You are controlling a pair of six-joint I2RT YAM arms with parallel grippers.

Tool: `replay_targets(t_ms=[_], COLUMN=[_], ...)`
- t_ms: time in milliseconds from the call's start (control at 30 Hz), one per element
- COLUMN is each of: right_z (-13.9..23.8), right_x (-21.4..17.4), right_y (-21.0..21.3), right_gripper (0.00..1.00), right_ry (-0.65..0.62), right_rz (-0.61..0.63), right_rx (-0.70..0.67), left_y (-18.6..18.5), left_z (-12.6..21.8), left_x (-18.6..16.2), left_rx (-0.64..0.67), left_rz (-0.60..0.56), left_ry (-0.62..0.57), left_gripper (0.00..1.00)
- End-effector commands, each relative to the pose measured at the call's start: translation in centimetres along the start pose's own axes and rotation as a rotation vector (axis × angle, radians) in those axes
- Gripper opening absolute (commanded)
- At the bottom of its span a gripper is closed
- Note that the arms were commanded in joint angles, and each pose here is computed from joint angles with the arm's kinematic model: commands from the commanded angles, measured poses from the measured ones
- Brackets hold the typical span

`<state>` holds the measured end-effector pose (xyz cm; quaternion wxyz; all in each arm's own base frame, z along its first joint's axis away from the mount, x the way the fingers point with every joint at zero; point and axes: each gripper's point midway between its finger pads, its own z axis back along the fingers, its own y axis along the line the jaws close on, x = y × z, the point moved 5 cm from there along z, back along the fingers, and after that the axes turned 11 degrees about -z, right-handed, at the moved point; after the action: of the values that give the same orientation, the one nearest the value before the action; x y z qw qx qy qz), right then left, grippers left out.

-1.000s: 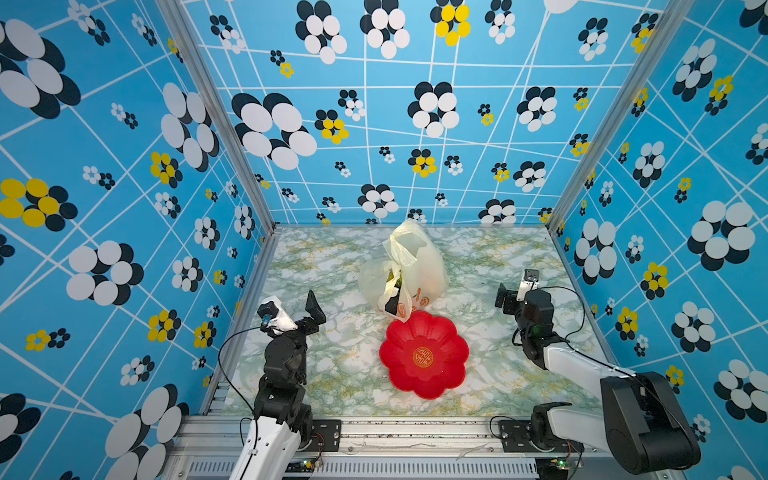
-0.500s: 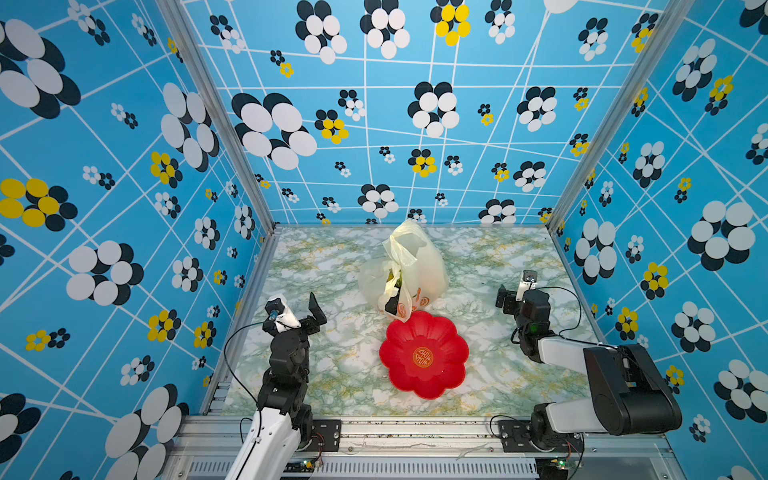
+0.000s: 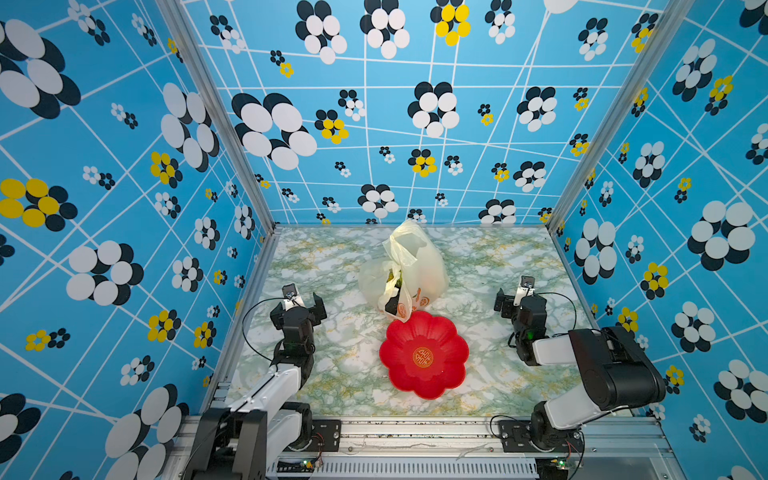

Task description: Place the fruits into the plastic bag

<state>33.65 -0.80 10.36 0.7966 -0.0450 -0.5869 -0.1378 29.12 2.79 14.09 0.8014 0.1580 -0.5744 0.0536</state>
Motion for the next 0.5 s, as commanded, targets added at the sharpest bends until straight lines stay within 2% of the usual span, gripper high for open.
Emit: replay_targets(t_ms=[0,233,467], right_z=[-0.2,-0.3,-0.3], right_x=[1.1,1.2,1.1], right_y=[-0.1,-0.1,-0.1], right_gripper=[0.99,0.99,0.99], right_ry=[-0.041,-0.042,-0.040], right_rz=[-0.005,-0.005,-0.005], right_rx=[-0.015,-0.015,-0.016], left_y=[-0.3,-1.8,-2.6], left_z=[-1.6,-3.8,-4.1], left_x=[2.2,0.5,0.3], left_rx=[-0.004,-0.054,-0.108], left_rz=[0.022,-0.011,-0.033], left_ry=[-0.094,-0.055,-0.041], left_gripper=[0.99,0.99,0.99])
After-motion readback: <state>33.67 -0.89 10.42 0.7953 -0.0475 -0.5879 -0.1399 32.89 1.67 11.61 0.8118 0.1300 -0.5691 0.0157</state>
